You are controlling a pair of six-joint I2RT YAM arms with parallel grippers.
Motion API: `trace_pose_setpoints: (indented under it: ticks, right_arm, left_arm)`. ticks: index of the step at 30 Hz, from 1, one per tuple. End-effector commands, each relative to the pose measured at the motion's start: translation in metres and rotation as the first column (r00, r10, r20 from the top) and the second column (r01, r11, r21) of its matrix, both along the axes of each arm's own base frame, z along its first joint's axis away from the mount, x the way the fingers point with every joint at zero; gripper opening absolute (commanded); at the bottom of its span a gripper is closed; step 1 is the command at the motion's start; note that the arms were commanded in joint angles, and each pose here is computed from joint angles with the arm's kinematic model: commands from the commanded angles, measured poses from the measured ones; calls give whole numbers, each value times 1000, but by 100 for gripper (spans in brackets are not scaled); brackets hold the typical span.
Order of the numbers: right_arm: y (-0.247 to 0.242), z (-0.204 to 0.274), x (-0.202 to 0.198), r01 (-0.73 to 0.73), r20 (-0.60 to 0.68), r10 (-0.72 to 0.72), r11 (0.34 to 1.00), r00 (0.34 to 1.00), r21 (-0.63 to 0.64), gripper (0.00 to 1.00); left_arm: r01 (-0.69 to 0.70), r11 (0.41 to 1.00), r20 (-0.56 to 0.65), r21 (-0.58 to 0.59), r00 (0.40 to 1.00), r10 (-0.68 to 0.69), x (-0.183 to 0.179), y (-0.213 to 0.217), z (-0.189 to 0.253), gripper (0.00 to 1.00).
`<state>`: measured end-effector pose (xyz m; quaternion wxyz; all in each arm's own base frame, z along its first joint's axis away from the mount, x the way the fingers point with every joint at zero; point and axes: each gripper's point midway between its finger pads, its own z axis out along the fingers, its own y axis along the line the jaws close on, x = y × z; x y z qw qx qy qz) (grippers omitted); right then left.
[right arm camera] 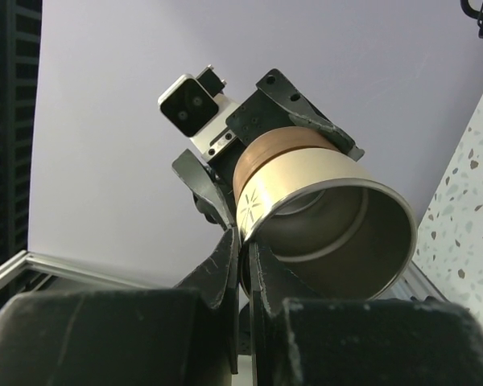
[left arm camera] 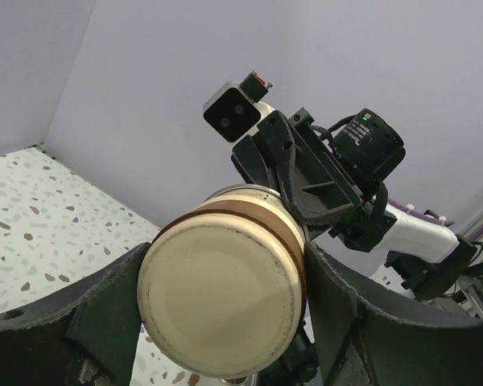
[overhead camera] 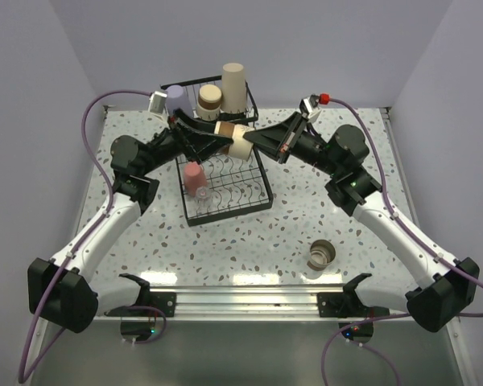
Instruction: Load the cups into the dish rack
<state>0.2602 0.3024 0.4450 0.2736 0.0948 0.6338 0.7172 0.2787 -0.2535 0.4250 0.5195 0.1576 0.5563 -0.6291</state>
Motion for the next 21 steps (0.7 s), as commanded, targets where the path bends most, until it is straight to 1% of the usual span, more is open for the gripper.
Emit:
trace_pose_setpoints:
  ticks: [1,2,4,5,6,7,8,9,10,11,12,13,14,15,16,18,20,21]
  right_arm:
    - [-5,26,-6,1,76,-3,1000,997,27,1]
    - [-6,22,-5,11,87,-11,1000,996,3,13]
    - [-14,8,2,57,57,-52,995,997,-86,51]
    - [-20,-1,6,101,103,-85,982,991,-162,77]
    - [-26,-27,6,109,36,-103,957,994,-270,82]
    - [-37,-19,7,168,81,-150,936,985,-309,86]
    - [-45,-26,7,211,158,-161,897,974,-388,91]
    - [-57,-48,2,211,119,-175,846,977,-489,93]
    - [-67,-45,0,248,152,-197,812,969,-528,94]
    - [-82,-51,1,310,207,-232,751,950,-582,94]
    - [-96,-65,-5,308,184,-250,695,951,-650,95]
    - [-103,-72,-8,316,188,-259,660,947,-682,95]
    - [-115,-76,-10,346,220,-273,614,936,-709,95]
    - [-123,-90,-17,322,194,-272,579,942,-749,95]
    - [-128,-97,-20,316,187,-277,558,942,-767,95]
    - [-138,-111,-31,302,174,-279,524,944,-796,95]
    - [-144,-118,-37,297,165,-287,508,943,-809,93]
    - [-147,-124,-42,291,160,-288,501,944,-815,92]
  left_arm:
    - [3,1000,101,-27,995,0,-9,2,26,0]
    - [-4,1000,74,-10,997,4,-5,1,20,0]
    - [-26,999,65,18,998,25,0,2,19,0]
    - [-49,996,37,71,998,46,8,0,7,0]
    - [-66,994,46,92,997,62,12,1,10,0]
    - [-93,989,38,119,995,89,18,1,6,0]
    - [-114,975,22,189,993,112,25,2,-9,0]
    - [-128,969,30,212,992,125,29,2,-8,0]
    - [-157,956,59,249,987,147,34,3,-14,0]
    - [-159,943,28,292,987,158,37,4,-26,0]
    - [-171,932,27,319,985,171,42,2,-31,0]
    - [-206,909,56,362,978,199,48,-1,-39,0]
    - [-195,882,8,429,977,212,49,-3,-59,0]
    - [-217,857,15,468,971,238,54,-15,-66,0]
    - [-238,823,49,515,967,248,58,-19,-75,0]
    - [-230,769,29,597,964,265,65,-32,-102,0]
    - [-246,719,31,650,954,298,70,-44,-123,0]
    - [-243,689,15,683,947,320,78,-48,-142,0]
